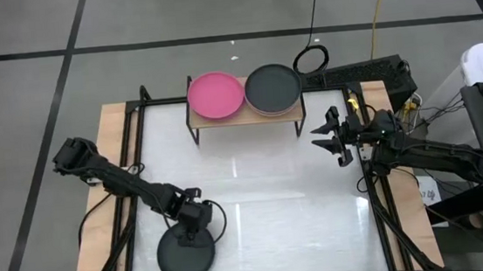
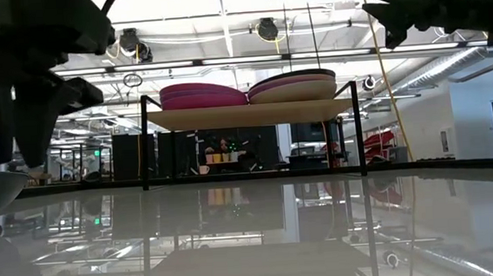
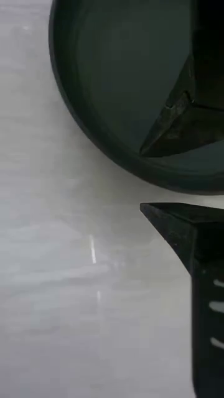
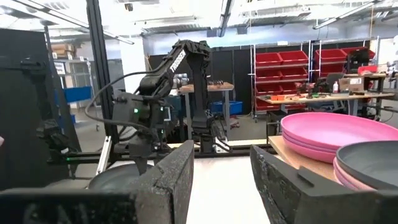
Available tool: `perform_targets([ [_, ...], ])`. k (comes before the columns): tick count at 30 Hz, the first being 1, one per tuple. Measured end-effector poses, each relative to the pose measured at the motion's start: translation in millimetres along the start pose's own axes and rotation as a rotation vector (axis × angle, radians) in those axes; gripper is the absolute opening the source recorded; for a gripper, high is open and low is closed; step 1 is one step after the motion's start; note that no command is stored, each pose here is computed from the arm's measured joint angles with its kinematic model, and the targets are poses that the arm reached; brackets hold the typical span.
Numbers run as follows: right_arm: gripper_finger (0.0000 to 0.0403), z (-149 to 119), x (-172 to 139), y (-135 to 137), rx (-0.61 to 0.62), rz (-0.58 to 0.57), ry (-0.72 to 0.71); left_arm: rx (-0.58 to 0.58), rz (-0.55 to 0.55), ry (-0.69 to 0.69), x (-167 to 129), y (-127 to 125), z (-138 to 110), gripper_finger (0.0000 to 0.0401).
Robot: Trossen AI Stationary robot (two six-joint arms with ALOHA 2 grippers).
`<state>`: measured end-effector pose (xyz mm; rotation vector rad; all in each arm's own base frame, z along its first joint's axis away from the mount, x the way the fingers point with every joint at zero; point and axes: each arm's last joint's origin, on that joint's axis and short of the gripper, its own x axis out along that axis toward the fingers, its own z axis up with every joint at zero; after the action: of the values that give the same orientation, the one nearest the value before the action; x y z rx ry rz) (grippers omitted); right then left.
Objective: Place and stack plates onto a shelf
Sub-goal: Stack the black plate on top of the pink plate on the shelf
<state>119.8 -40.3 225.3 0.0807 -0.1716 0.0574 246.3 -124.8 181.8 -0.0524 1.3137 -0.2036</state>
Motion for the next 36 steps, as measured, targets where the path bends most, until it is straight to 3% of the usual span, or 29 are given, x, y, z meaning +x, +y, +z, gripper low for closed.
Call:
perform_targets([
  [12, 0.0139, -2.1, 0.0, -0.3, 0.036, -0.001, 0.020, 0.033, 0.027, 0.078, 19.7, 1.4, -1.3, 0.0134],
  [28, 0.0139, -6.3, 1.7, 4.2, 0.081, 0.034, 0.058, 0.041, 0.044, 0.027, 21.4, 2.5, 1.4, 0.0133],
  [36, 0.0139, -6.4, 1.8, 4.7, 0.091, 0.038, 0.059, 0.000, 0.025, -0.005, 37.3, 5.6, -11.7, 0.0132],
])
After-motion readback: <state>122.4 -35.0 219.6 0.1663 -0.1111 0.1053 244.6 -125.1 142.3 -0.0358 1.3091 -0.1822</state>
